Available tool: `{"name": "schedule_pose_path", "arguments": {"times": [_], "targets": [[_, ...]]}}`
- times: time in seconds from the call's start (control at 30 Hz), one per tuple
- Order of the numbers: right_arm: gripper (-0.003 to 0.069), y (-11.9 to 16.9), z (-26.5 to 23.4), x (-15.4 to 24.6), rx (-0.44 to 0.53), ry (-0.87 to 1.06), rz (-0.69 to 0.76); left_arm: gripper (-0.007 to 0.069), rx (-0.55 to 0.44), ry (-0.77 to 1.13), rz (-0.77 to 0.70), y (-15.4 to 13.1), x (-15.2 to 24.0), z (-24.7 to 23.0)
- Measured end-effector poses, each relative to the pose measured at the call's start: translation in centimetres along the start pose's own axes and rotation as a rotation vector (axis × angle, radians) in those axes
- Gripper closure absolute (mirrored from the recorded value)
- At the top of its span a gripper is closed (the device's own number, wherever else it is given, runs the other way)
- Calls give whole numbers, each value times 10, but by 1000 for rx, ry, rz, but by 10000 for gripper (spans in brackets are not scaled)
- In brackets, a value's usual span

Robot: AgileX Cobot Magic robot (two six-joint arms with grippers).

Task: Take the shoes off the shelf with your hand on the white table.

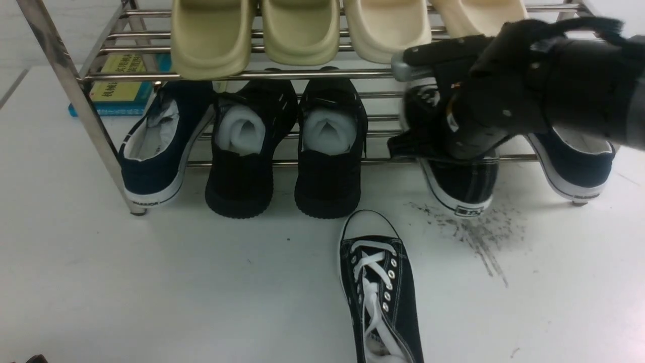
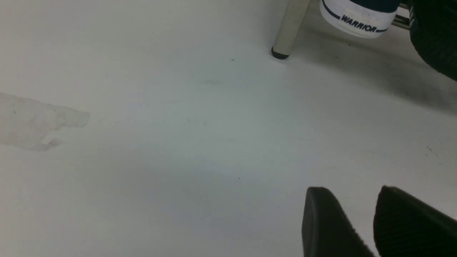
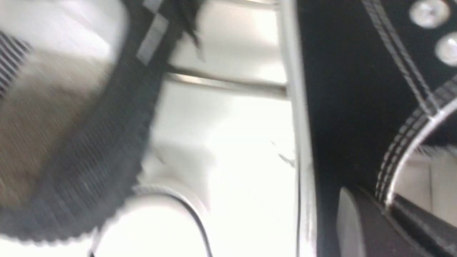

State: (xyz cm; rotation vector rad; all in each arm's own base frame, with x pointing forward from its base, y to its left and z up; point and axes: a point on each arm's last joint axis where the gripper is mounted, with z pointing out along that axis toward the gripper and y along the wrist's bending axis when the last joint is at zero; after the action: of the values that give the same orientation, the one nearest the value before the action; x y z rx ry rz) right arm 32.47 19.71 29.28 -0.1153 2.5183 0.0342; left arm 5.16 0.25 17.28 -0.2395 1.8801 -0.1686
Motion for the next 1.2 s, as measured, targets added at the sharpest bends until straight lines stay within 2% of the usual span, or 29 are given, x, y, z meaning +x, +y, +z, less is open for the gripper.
{"name": "schedule_pose_path", "arguments": {"times": [0.13, 0.33, 0.57, 0.7, 1.0, 1.2], "targets": [[657, -8, -45, 8, 13, 36, -2, 383, 0, 0, 0, 0, 0, 0], [657, -1, -97, 22, -51, 45, -32, 383, 0, 0, 0, 0, 0, 0], [655, 24, -141, 58, -100, 108, -143, 383, 0, 0, 0, 0, 0, 0], [653, 57, -164, 89, -188, 119, -215, 383, 0, 0, 0, 0, 0, 0], [651, 109, -175, 129, -328, 140, -198, 383, 0, 0, 0, 0, 0, 0], [648, 154, -128, 144, -327, 138, -212, 383, 0, 0, 0, 0, 0, 0]]}}
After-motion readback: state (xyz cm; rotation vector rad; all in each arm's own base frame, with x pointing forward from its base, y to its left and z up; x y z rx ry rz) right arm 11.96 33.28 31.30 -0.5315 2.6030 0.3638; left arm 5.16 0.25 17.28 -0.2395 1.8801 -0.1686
